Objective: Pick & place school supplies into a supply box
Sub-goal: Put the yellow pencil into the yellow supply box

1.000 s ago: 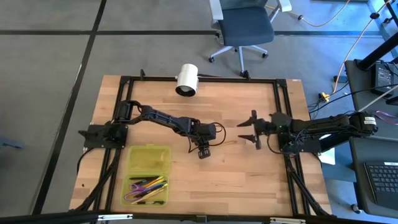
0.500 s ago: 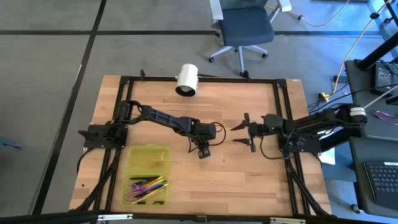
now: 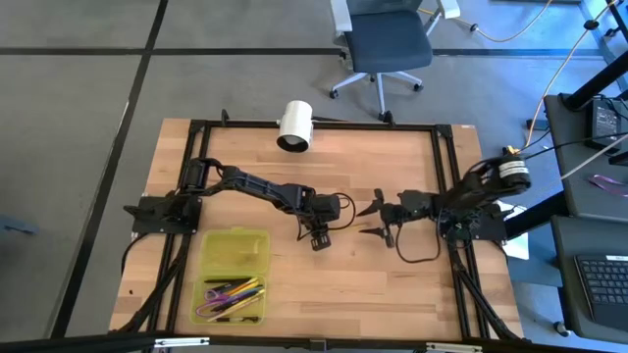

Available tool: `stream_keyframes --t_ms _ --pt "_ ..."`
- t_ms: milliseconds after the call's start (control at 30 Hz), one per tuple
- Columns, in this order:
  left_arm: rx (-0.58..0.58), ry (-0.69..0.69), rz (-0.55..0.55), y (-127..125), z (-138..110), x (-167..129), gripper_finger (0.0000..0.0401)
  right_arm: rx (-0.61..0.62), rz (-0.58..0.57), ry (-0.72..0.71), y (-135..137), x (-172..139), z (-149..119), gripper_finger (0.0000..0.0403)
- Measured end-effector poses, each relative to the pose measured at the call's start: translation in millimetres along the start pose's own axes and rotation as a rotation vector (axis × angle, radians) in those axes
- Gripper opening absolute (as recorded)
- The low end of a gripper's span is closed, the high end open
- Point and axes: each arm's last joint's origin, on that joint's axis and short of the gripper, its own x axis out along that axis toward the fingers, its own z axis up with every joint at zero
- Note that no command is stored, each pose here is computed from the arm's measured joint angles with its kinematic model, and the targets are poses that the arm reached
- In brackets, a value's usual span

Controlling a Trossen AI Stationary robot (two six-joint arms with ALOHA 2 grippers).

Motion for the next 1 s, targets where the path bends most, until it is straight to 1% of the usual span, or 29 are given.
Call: stream_keyframes --t_ms 200,500,767,867,1000 --pt "0.0 0.006 -0.003 -0.1 -0.5 -0.1 0.0009 0.004 0.003 0.036 0.2 6.9 -15.6 0.0243" --pt "0.001 0.018 -0.002 -0.4 -1.7 -0.5 0.0008 0.008 0.019 0.066 0.4 11.6 -31.1 0.0243" --pt "0.003 0.019 -0.001 -0.3 -1.8 -0.5 0.0011 0.032 -0.003 0.122 -5.7 13.4 -42.9 0.0242" --pt "0.003 0.019 -0.001 -0.3 -1.8 -0.5 0.0009 0.034 -0.005 0.136 -7.4 15.6 -46.2 0.023" --pt "0.003 0.018 0.0 -0.3 -1.7 -0.5 0.0013 0.023 0.013 0.164 -7.5 18.6 -51.7 0.0198"
